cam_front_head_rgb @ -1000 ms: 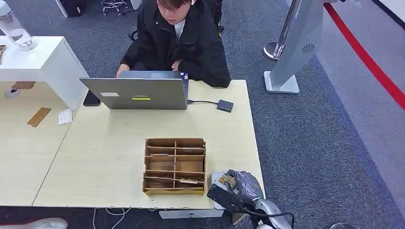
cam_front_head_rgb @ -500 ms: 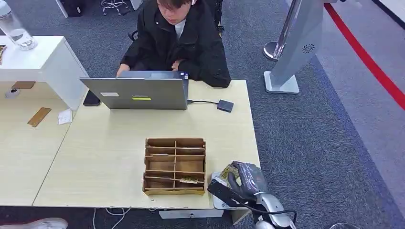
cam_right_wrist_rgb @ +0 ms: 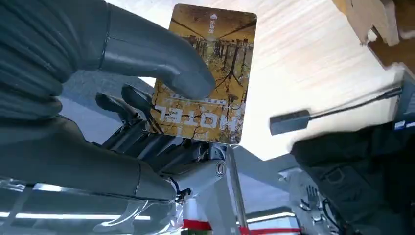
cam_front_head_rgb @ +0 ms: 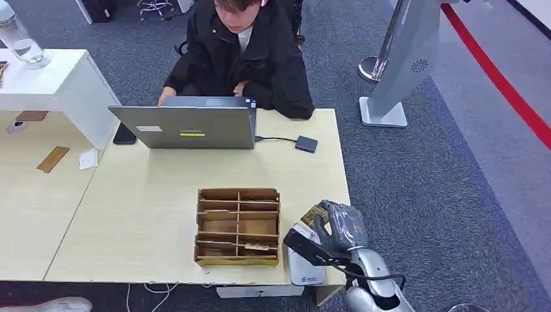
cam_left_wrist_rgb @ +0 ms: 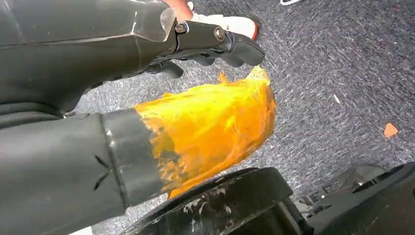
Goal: Pass the card to the sensor for recognition and then transmit it.
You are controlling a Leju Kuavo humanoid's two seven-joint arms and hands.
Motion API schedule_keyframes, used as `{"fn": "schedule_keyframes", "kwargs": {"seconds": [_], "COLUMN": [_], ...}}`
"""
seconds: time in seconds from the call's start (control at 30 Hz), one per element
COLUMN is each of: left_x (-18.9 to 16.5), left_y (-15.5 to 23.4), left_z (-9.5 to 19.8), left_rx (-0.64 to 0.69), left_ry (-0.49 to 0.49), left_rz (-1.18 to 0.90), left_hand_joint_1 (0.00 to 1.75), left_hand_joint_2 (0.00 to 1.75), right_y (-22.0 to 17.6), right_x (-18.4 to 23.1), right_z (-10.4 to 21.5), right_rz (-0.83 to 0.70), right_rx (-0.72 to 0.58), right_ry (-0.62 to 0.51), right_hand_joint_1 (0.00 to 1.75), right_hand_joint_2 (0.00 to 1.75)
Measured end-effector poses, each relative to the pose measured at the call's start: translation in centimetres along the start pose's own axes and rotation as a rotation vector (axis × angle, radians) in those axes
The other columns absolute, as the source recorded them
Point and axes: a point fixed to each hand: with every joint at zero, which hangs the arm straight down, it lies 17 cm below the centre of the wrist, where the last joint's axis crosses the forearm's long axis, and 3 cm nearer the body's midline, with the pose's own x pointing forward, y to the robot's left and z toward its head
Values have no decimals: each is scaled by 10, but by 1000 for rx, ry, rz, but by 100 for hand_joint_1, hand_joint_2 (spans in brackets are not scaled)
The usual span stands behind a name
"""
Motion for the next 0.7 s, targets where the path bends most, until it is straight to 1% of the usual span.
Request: {"fn": "schedule_keyframes", "kwargs": {"seconds": [0.27,0.43,0.7], "left_x": [0,0,1], "left_y": [-1,-1,-2], "left_z": [0,0,0], "left_rx": [-5,-5,-11], "left_ry": [-1,-2,-7], "left_rz": [-11,-12,-32], "left_hand_joint_1": [0,0,0], "left_hand_joint_2": [0,0,0], "right_y": [-40,-50,-83], "right_x": [25,32,65], "right_z": [-17,-20,-31], "right_rz": [28,25,67], "right_rx": [-118,-142,-248], "right_ry": [-70,-86,-179], "right_hand_joint_1": [175,175,175], "right_hand_joint_2": [175,175,175]}}
